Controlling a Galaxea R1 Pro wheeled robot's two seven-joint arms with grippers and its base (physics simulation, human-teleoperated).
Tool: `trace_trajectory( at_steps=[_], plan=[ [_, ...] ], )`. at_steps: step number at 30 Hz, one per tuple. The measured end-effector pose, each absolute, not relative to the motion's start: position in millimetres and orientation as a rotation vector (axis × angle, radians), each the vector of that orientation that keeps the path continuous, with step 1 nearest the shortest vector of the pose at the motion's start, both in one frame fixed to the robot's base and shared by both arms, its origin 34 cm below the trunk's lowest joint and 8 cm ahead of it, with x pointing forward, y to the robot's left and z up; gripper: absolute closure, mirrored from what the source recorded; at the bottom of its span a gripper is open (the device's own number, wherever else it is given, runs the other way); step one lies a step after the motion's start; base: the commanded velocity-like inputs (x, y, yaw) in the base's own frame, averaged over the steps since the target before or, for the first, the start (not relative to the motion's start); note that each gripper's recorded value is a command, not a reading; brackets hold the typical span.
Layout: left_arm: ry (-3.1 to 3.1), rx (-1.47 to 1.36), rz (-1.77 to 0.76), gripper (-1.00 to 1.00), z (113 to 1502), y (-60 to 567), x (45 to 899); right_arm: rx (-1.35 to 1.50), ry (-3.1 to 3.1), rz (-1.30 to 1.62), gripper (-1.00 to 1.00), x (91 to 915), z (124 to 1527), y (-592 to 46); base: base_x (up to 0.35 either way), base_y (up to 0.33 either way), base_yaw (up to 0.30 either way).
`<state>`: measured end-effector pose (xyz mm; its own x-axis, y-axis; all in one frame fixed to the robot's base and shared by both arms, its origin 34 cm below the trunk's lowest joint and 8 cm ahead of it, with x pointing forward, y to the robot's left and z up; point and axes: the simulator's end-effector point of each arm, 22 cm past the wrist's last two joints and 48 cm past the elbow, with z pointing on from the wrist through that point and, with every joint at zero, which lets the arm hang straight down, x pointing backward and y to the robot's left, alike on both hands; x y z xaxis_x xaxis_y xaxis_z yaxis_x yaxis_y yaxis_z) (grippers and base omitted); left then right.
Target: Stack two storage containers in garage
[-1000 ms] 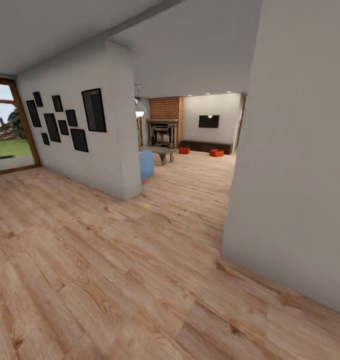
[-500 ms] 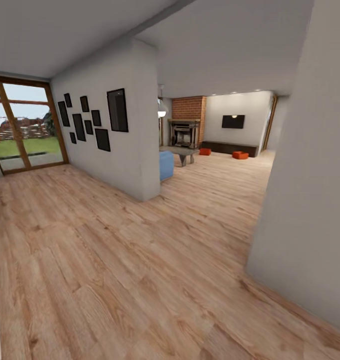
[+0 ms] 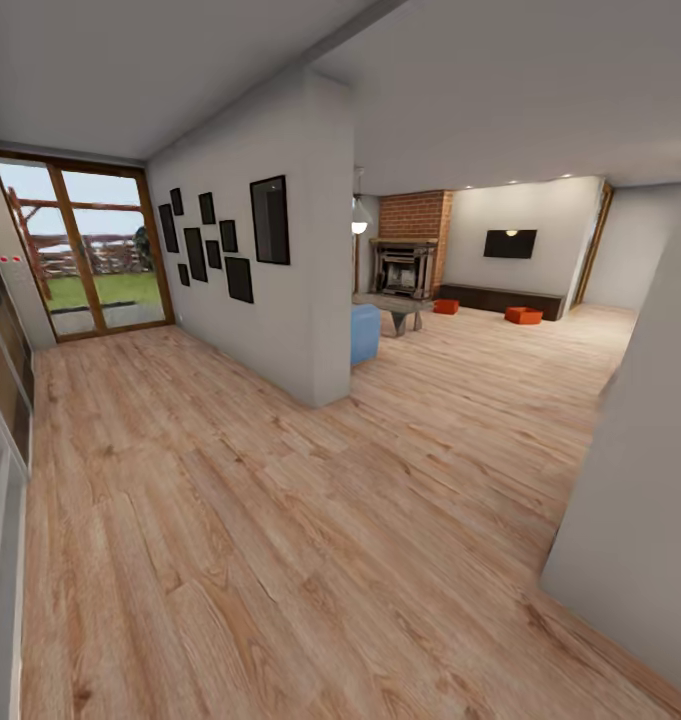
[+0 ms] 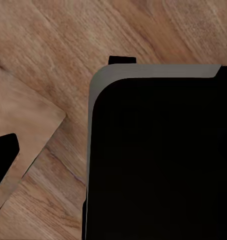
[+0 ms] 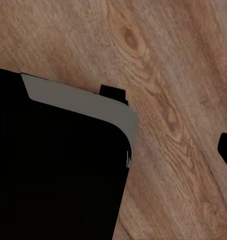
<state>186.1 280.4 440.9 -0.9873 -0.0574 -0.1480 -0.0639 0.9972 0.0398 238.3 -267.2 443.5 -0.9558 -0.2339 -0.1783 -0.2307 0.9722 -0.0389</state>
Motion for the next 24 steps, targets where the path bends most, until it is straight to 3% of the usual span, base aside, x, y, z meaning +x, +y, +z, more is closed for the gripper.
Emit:
trace_trajectory(
  at_steps=[24],
  plan=[
    [2.993,-0.091,0.067,-1.0,440.8,280.4,185.8,-0.349,2.939,-0.025,-1.0,238.2,443.5,-267.1,0.322,0.0,0.001]
  ],
)
